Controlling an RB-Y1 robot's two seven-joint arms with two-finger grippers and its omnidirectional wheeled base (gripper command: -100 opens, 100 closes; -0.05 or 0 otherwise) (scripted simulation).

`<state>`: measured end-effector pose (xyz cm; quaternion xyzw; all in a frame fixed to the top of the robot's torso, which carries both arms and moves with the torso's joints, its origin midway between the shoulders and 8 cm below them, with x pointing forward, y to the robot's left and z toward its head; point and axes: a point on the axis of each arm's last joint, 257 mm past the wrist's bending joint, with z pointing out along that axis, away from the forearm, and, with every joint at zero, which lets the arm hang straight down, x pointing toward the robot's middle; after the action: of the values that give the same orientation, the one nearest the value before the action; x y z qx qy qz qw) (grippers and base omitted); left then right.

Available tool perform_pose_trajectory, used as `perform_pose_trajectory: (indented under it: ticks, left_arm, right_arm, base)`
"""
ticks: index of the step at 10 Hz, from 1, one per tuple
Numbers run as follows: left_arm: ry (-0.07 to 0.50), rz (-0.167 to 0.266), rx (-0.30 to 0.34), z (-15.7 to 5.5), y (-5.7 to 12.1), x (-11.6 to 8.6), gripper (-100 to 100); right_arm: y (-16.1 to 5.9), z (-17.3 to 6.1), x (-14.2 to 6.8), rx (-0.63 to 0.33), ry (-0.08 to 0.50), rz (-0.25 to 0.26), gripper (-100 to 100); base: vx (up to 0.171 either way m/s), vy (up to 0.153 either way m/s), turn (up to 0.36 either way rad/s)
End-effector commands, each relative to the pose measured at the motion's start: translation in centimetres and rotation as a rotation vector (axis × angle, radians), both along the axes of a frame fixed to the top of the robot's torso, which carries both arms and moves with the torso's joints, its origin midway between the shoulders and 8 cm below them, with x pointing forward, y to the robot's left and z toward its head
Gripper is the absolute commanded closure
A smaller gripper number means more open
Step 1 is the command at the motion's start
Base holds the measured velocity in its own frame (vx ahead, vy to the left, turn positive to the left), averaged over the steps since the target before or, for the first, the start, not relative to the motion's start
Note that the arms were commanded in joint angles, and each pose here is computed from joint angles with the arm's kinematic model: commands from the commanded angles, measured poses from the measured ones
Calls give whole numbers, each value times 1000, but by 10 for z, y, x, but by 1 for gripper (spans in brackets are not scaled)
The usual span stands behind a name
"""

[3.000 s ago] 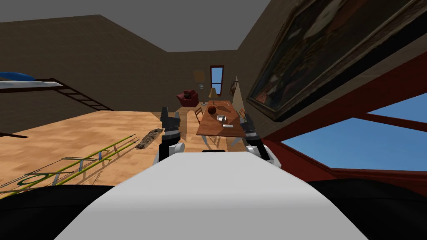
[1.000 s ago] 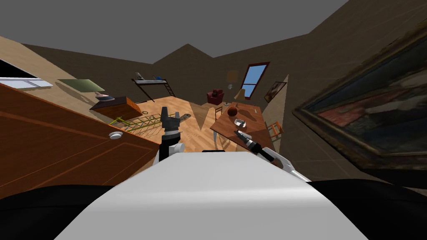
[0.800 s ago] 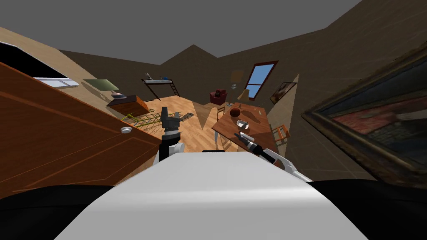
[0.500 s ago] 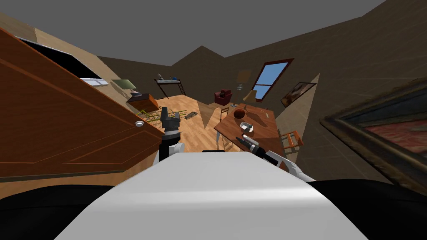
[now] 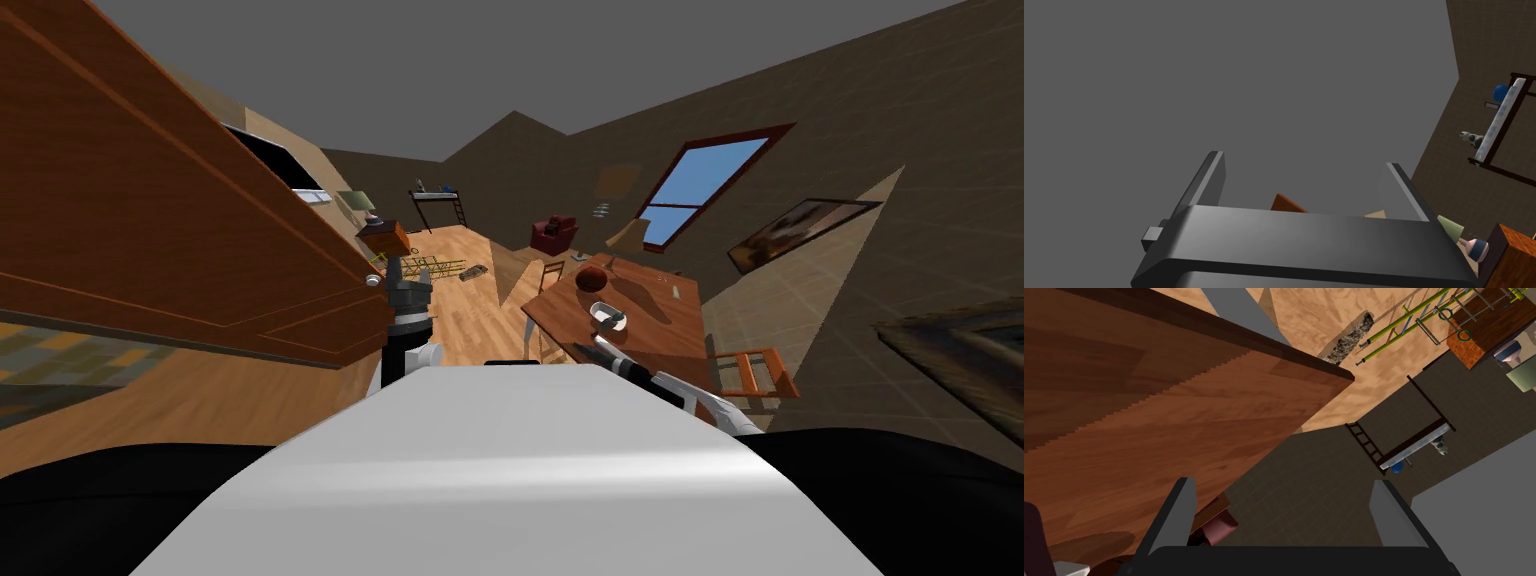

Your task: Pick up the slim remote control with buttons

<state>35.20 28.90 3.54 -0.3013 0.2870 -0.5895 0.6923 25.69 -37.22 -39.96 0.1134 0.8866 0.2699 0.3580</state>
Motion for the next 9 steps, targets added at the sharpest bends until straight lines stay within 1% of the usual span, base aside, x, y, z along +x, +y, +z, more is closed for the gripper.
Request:
perform_pose_trajectory:
  ticks: [1, 2, 3, 4, 5, 6, 7, 8, 9]
  left_arm:
    - [0, 0, 0, 0, 0, 0, 0]
    - [0, 0, 0, 0, 0, 0, 0]
    - [0, 0, 0, 0, 0, 0, 0]
    - [0, 0, 0, 0, 0, 0, 0]
    - [0, 0, 0, 0, 0, 0, 0]
    - [0, 0, 0, 0, 0, 0, 0]
    - [0, 0, 0, 0, 0, 0, 0]
    - [0, 0, 0, 0, 0, 0, 0]
    - [0, 0, 0, 0, 0, 0, 0]
  right_arm:
    - [-13, -9, -3, -21, 17, -7, -100]
    - [-32, -23, -24, -79, 74, 14, -100]
    - [-57, -36, -47, -144, 135, 27, -100]
    - [-68, -39, -51, -161, 146, 16, -100]
    - [-88, -48, -74, -214, 201, 34, -100]
    - [-95, -50, -76, -226, 209, 26, -100]
    - [-111, -55, -98, -270, 258, 48, -100]
    - [-122, -57, -102, -287, 269, 36, -100]
    - [-123, -57, -102, -288, 269, 36, -100]
  base:
    - [-1, -22, -3]
    - [-3, -28, 296]
    - [-9, -81, 441]
    - [-8, -64, 329]
    - [-10, -50, 497]
    - [-7, -44, 216]
    - [-6, -39, 305]
    - [-6, -34, 228]
    - [-3, -17, 6]
